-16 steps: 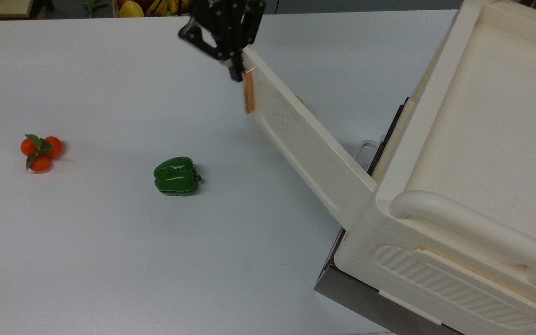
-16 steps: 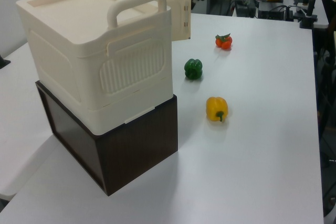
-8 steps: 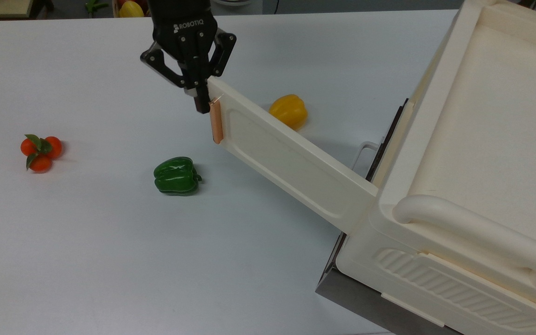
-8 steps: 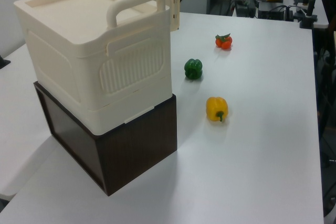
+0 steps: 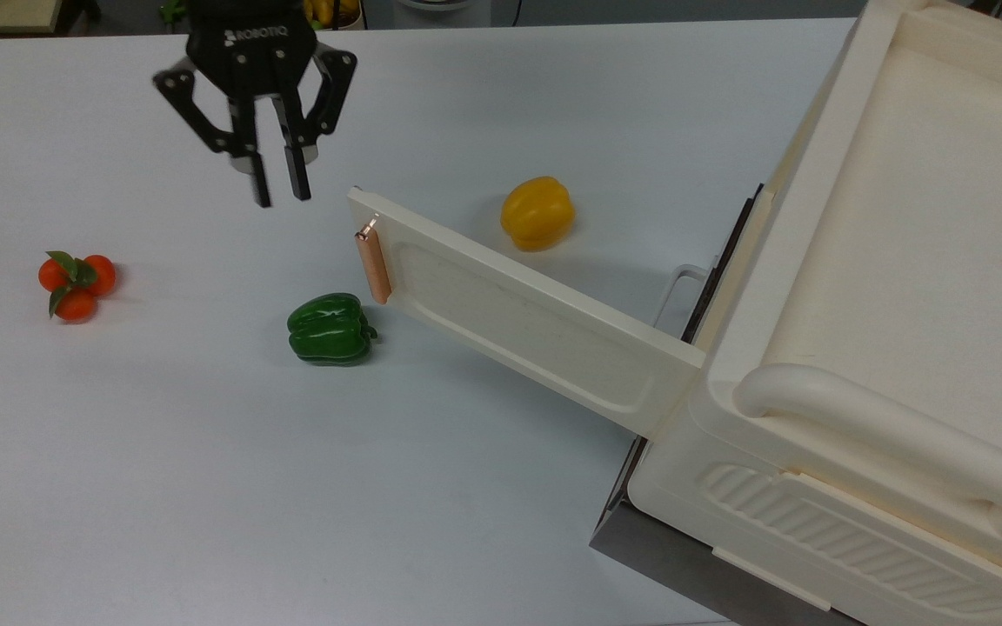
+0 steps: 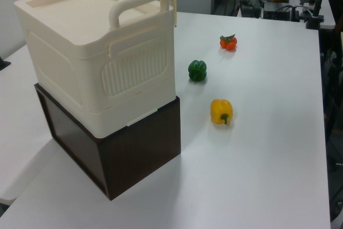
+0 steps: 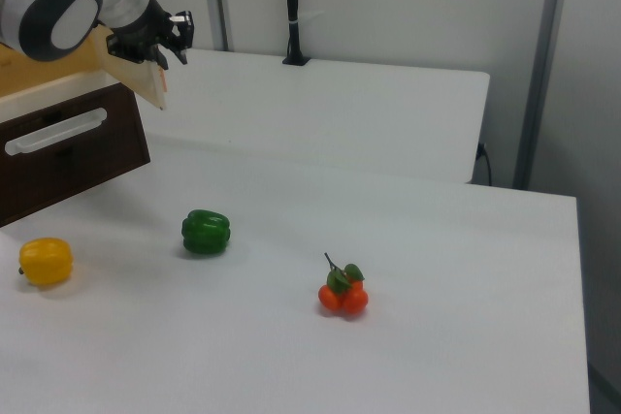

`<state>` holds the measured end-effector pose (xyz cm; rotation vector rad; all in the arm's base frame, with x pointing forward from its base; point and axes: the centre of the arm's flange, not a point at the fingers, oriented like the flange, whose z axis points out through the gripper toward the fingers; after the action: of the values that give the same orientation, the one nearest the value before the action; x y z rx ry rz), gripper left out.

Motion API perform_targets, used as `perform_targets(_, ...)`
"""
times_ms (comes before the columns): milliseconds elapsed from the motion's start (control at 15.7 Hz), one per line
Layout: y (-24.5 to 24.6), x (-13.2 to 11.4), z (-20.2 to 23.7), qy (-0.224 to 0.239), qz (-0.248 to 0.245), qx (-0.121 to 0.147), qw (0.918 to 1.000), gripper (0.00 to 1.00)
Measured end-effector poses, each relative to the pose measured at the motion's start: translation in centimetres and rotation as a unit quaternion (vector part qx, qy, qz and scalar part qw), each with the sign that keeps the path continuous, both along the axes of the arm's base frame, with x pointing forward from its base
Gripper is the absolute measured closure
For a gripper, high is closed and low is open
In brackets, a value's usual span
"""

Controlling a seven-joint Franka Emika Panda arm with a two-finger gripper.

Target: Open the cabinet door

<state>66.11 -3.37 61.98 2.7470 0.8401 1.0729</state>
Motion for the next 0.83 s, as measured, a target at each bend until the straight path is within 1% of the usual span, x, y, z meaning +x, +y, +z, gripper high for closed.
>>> perform_targets(128,-0.6,-0.8,0.5,0.023,0.000,0.002,0.9997,0.49)
perform_targets(192,-0.8,-1.4,0.8,0.041,-0.002,0.009,0.9991,0.41)
perform_targets(255,-1.0,-2.1,1.0,0.063,-0.009,0.018,0.9978,0.31)
perform_targets(383,-1.1,-3.7,1.8,0.110,-0.041,0.029,0.9926,0.10)
perform_targets(447,-1.0,-4.6,2.1,0.136,-0.065,0.037,0.9878,0.01)
perform_targets(511,-0.6,-5.6,2.3,0.165,-0.094,0.051,0.9804,0.00)
perform_targets(575,-0.2,-6.4,2.5,0.194,-0.126,0.068,0.9705,0.00)
perform_targets(702,0.7,-8.0,2.5,0.244,-0.195,0.094,0.9455,0.00)
perform_targets(766,1.0,-8.6,2.5,0.264,-0.221,0.102,0.9333,0.00)
perform_targets(830,1.2,-9.1,2.3,0.280,-0.239,0.107,0.9235,0.00)
